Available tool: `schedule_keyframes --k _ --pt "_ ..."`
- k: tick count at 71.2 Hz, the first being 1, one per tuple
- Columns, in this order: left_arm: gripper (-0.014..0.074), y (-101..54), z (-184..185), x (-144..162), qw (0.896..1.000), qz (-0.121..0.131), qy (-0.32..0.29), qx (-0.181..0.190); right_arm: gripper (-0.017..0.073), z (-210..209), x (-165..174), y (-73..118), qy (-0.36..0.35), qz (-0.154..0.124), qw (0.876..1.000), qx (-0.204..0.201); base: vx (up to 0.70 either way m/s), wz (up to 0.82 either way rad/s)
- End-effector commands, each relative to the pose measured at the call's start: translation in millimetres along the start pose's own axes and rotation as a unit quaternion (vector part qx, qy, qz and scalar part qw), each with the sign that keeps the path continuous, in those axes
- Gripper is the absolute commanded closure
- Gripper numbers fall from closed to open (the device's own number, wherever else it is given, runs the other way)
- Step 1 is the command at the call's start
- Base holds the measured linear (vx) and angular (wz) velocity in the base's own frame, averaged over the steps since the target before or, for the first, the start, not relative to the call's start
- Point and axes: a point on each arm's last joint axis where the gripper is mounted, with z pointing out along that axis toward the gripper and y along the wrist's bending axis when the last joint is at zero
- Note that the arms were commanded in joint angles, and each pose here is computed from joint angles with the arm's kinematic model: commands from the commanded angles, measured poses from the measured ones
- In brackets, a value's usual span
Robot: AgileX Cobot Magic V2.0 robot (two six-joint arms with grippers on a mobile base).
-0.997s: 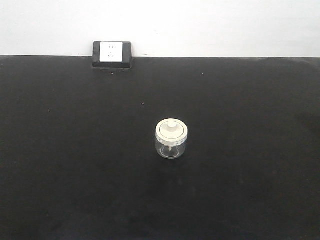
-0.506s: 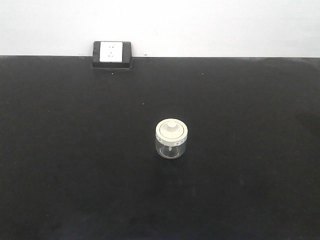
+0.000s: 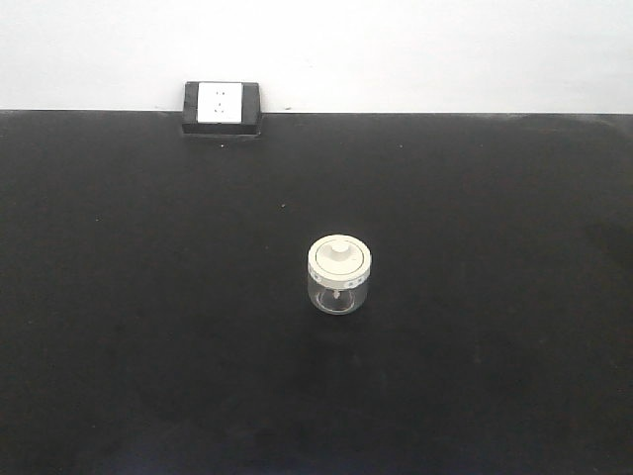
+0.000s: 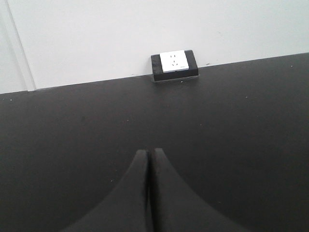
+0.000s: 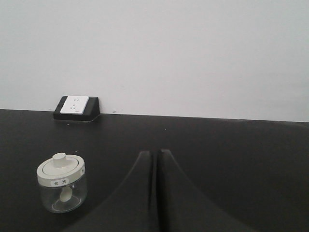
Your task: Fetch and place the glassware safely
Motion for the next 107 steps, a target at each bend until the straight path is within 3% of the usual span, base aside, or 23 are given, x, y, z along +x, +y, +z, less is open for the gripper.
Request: schedule_keyframes --k 1,12,33,55,78,89,107 --pt "0.0601 -0.1 1 3 1.0 -0.005 -0.026 -0.001 0.056 0 -15 1.3 -0.044 -0.006 0.999 -0.007 0.0 0.0" --pt "0.0601 -0.1 1 3 1.0 -0.005 -0.026 -0.001 0.056 0 -13 -0.4 -0.03 0.003 1.0 0.007 0.0 0.0" --pt "0.0601 -0.1 1 3 1.0 -0.005 -0.026 -0.001 0.056 2 11 -8.0 0.021 0.003 0.997 0.076 0.0 0.0" --pt "0.0601 -0.1 1 3 1.0 -0.005 -0.026 -0.001 0.056 5 56 -7.3 0.04 0.015 0.997 0.071 0.0 0.0" --pt "0.0601 -0.2 1 3 1.0 -0.005 -0.024 -0.001 0.056 4 55 -7.3 0.039 0.014 0.997 0.071 0.0 0.0" --pt "0.0601 -0.2 1 3 1.0 -0.005 -0.024 -0.001 0.056 -4 49 -6.3 -0.006 0.006 0.997 0.072 0.0 0.0" --pt "0.0601 -0.2 1 4 1.0 -0.005 -0.018 0.0 0.056 -3 51 -6.4 0.002 0.007 0.997 0.072 0.0 0.0"
